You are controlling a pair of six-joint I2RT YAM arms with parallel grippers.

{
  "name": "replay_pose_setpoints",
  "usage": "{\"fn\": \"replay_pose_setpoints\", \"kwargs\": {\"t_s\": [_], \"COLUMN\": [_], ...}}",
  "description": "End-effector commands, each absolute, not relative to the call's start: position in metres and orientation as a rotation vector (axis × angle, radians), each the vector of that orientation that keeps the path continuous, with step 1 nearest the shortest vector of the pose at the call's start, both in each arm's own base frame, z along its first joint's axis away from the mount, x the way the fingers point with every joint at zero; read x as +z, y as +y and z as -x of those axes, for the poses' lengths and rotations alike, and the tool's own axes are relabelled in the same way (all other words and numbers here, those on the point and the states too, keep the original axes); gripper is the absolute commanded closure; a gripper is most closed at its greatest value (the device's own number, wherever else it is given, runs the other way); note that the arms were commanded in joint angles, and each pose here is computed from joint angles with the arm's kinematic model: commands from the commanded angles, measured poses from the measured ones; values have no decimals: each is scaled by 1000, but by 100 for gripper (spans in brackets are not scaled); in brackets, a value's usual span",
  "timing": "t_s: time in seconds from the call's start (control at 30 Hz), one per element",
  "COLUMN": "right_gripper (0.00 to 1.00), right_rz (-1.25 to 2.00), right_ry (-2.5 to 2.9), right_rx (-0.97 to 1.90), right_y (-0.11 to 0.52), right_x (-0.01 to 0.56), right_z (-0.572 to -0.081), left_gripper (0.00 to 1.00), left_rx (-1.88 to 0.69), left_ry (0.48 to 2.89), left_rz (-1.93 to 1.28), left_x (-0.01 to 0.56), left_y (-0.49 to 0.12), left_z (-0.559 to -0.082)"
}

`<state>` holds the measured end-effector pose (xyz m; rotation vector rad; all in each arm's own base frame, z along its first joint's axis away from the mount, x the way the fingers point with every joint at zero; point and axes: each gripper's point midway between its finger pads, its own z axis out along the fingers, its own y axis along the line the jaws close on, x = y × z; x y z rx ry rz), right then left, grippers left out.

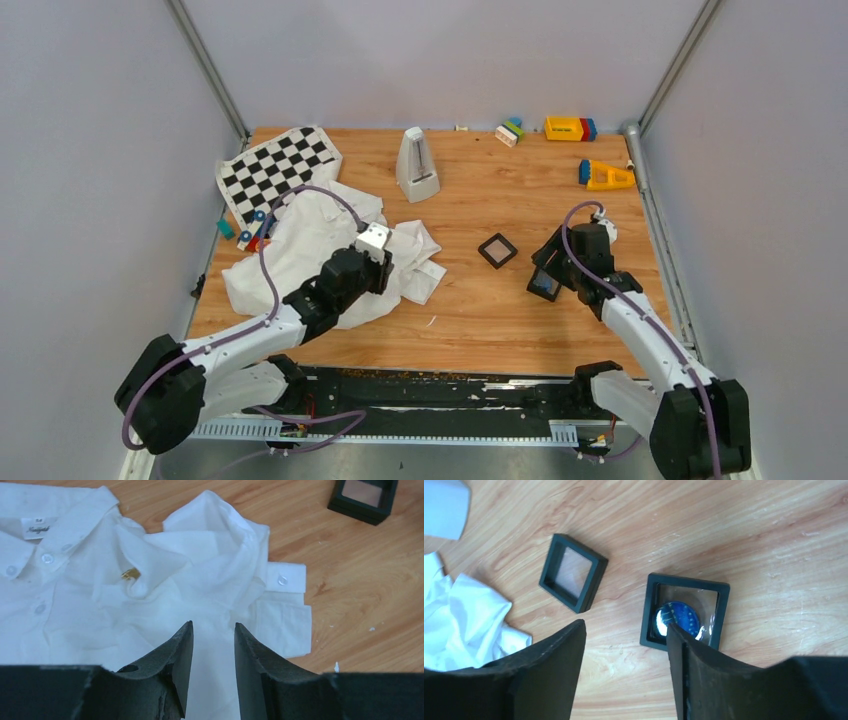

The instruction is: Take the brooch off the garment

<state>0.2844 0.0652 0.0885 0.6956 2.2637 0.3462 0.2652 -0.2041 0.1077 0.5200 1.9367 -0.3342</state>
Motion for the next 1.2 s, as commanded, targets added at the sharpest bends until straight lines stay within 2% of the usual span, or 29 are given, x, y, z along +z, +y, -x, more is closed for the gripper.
{"fn": "replay_pose_setpoints", "kwargs": {"t_s": [0.0, 0.1, 0.23, 0.47, 0.67, 1.0, 1.07, 1.1, 1.17], "right_gripper": [35, 30, 30, 33, 34, 36, 42, 48, 74], "right_rz": [-513, -323, -142, 82, 28, -73, -61, -43, -2], "right_ry": [2159, 2111, 2137, 2261, 2373, 2522, 2537, 2544, 2560], "right_rx": [524, 696, 849, 938, 895, 925, 941, 947, 932], "right_y": [89, 125, 170, 259, 308, 355, 361, 363, 363], "right_x": [124, 144, 151, 147, 125, 73, 68, 67, 66], "right_z": [-284, -280, -279, -293, -324, -350, -351, -351, -351], "left_gripper": [56, 56, 54, 51, 52, 52, 53, 52, 53], "left_rx": [-343, -326, -300, -282, -326, -374, -374, -373, -373], "left_ry": [1937, 1962, 2007, 2084, 2107, 2119, 2117, 2116, 2117], "left_rz": [-285, -207, -111, 69, 174, 212, 213, 211, 203], "left_x": [127, 122, 111, 88, 85, 85, 85, 85, 85], "left_y": [-177, -161, -146, -125, -112, -107, -107, -107, -107], "left_z": [-279, -284, -292, -305, -306, -305, -305, -305, -304]}}
